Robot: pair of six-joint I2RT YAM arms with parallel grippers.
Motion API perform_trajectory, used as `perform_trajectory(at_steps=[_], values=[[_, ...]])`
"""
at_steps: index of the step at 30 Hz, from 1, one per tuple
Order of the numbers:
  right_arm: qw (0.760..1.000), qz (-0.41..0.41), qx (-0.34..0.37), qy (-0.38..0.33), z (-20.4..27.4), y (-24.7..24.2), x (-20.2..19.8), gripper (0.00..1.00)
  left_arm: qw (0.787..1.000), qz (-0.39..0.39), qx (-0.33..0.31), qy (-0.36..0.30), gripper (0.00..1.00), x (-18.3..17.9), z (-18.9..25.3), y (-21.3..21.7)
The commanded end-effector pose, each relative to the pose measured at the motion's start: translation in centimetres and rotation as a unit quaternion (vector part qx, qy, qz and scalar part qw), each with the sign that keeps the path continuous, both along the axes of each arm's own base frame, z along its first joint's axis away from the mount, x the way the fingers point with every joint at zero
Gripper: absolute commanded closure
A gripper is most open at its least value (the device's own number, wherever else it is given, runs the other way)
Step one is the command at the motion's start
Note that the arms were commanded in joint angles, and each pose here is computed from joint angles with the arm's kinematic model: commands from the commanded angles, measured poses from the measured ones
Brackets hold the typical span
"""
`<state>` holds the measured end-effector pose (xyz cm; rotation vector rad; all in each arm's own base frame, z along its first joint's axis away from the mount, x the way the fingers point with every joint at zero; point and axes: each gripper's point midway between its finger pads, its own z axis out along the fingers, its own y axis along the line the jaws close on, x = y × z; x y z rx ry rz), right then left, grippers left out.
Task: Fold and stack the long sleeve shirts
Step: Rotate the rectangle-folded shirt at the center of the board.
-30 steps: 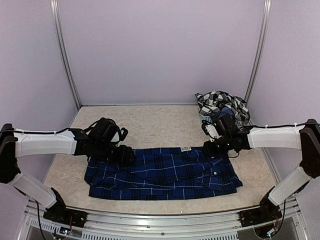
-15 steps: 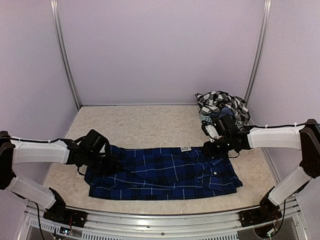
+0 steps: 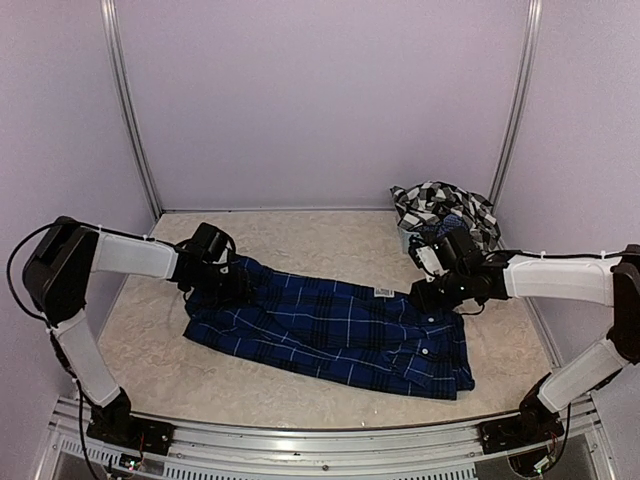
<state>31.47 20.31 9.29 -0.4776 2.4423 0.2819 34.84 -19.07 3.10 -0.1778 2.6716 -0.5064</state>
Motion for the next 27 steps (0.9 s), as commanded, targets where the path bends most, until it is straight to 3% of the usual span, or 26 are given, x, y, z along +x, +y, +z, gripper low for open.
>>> perform_trajectory(at_steps=[1,8,13,19,27], values=[[1.000,0.003,-0.008,0.020,-1.2,-0.8,-1.2,0.67,0.998,-0.040,0.044,-0.002,0.29,4.4,-1.5,-0.7],[0.997,0.033,0.017,0.066,-3.3,-0.1,-3.5,0.69,0.998,-0.038,0.029,-0.036,0.28,13.1,-1.8,-3.0],[0.993,0.041,0.039,0.104,-5.0,0.9,-5.1,0.72,0.997,-0.047,0.003,-0.064,0.27,17.2,-1.7,-5.0],[0.989,0.046,0.036,0.138,-7.1,2.3,-7.9,0.74,0.990,-0.041,-0.045,-0.125,0.26,18.6,2.2,-6.1],[0.983,0.071,0.030,0.168,-8.6,5.7,-12.1,0.75,0.983,-0.033,-0.073,-0.166,0.25,17.3,6.7,-4.9]])
